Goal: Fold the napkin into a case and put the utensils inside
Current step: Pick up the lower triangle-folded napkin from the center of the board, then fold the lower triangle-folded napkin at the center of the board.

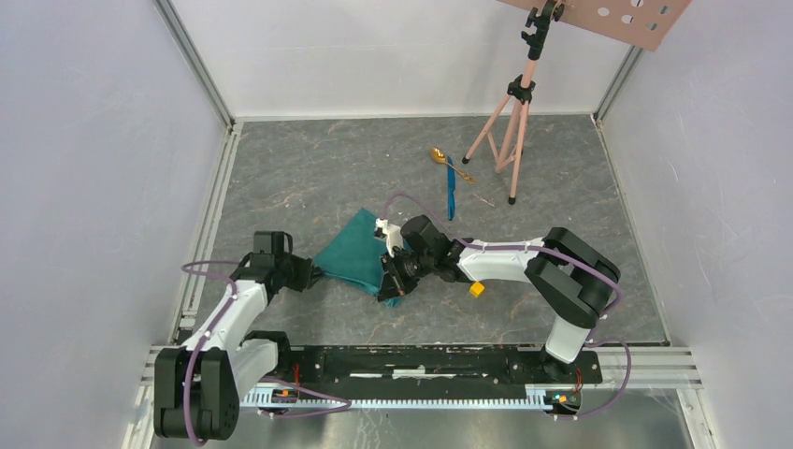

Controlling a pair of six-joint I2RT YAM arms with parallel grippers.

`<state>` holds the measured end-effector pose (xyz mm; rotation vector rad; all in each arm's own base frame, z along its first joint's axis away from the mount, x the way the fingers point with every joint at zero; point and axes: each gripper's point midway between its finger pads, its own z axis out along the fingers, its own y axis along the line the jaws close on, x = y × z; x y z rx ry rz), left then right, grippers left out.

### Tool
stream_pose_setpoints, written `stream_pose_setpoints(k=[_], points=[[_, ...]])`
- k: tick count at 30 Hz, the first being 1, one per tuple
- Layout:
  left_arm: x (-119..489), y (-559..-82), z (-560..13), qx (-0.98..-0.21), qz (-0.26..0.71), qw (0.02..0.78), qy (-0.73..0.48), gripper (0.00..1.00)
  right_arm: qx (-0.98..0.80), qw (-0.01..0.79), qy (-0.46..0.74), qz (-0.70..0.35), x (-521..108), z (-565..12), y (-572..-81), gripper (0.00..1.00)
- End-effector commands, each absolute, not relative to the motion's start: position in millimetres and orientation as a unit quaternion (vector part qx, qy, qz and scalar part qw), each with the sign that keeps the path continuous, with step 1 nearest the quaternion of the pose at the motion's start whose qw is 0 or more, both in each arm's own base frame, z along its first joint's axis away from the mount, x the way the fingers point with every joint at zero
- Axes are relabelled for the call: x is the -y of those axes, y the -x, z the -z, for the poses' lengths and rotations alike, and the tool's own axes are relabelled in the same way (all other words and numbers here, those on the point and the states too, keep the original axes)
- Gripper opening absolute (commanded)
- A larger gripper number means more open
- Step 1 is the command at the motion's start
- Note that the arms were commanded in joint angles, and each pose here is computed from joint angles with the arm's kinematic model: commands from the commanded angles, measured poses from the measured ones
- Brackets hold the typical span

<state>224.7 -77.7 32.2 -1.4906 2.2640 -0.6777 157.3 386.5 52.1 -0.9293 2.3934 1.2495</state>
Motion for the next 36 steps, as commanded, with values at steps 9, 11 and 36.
stream_pose_setpoints(k=[9, 11, 36], points=[[77.1, -259.3, -57.1, -0.865, 0.14, 0.159, 0.456, 0.02, -0.81, 0.12, 0.322, -0.475, -383.8, -54.2, -152.7, 0.0], [80.3, -265.5, -58.9, -0.876, 0.114, 0.152, 0.444, 0.02, -0.81, 0.12, 0.315, -0.479, -380.9, -52.7, -154.4, 0.0], [124.2, -319.5, -52.0, -0.929, 0.037, 0.171, 0.325, 0.02, -0.824, 0.142, 0.31, -0.453, -355.2, -33.8, -177.5, 0.03]])
